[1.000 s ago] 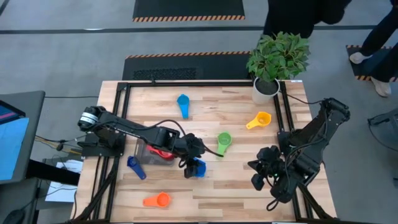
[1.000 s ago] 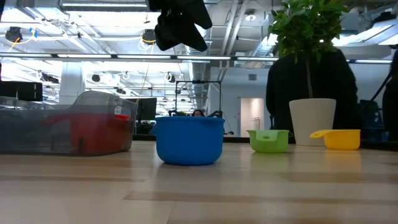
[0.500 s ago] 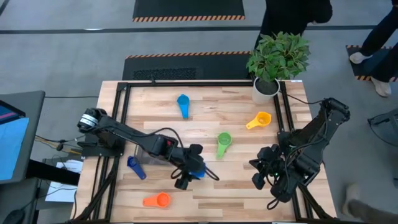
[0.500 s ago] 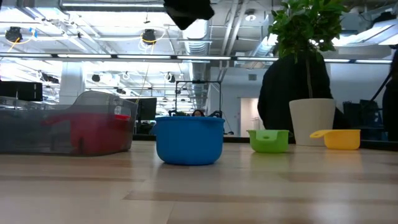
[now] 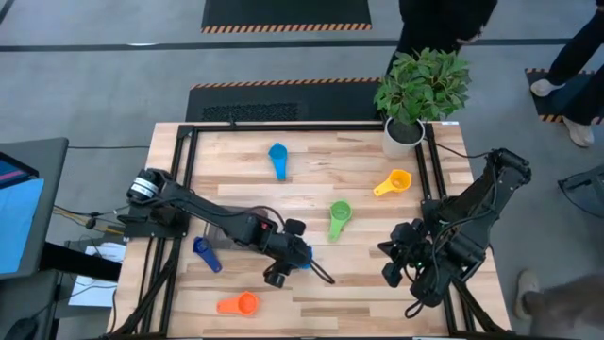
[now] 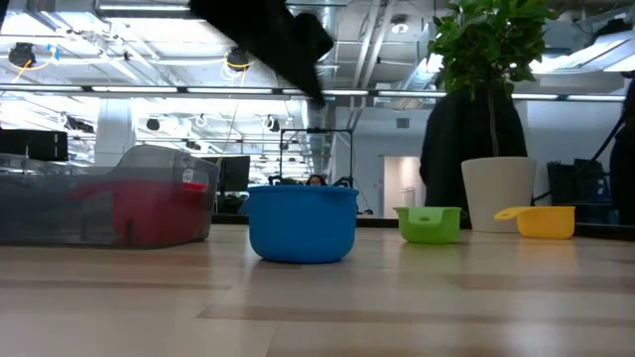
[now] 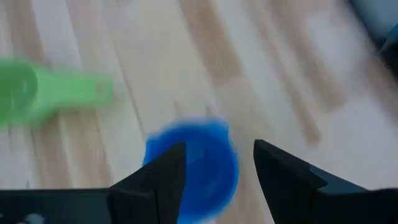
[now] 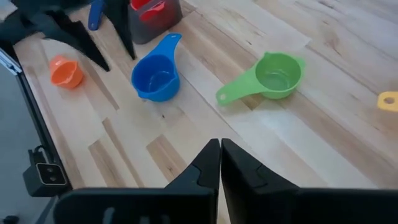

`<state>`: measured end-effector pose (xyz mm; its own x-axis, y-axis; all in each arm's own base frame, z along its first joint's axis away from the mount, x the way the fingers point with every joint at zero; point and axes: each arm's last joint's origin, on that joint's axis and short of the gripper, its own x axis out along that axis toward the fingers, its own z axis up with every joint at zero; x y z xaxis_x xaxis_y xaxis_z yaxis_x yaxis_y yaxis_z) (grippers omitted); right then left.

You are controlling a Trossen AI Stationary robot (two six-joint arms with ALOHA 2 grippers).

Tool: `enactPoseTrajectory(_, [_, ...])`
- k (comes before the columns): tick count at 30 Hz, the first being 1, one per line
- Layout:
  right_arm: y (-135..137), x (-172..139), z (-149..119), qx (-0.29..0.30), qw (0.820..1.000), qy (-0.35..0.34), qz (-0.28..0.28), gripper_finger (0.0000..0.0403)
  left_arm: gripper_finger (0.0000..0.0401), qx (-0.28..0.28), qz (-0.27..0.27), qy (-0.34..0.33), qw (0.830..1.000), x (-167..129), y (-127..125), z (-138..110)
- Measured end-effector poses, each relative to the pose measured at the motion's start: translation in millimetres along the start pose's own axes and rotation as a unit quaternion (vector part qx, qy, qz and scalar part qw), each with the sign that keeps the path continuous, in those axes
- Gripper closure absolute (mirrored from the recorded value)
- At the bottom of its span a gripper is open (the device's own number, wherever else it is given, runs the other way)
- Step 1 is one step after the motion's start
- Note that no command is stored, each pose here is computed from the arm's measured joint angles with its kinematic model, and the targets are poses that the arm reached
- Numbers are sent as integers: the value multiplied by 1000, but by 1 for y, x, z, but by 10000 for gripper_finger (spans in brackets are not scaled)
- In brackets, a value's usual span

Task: Nest measuring cups in basket
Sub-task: Stack the blue measuring cup on top of the red measuring cup in the black bin

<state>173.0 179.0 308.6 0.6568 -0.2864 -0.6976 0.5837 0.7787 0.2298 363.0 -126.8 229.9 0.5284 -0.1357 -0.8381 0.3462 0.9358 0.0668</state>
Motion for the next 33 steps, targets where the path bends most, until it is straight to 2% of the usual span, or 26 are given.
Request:
enactPoseTrajectory(5, [0, 0, 0, -2, 1000, 1, -1, 372, 224, -6, 5, 20, 1000, 19, -2, -4])
enactPoseTrajectory(17, [-1, -1, -1, -8, 1000, 2, -3, 368, 224, 13, -3, 56, 998, 29, -12, -11])
enactPoseTrajectory(23, [-1, -1, -1, -8, 1000, 2, -3, 370, 224, 11, 11, 58, 998, 31, -12, -11])
enactPoseTrajectory(33, [-1, -1, -1, -8, 1000, 2, -4, 372, 224, 17, -2, 70, 997, 43, -16, -15])
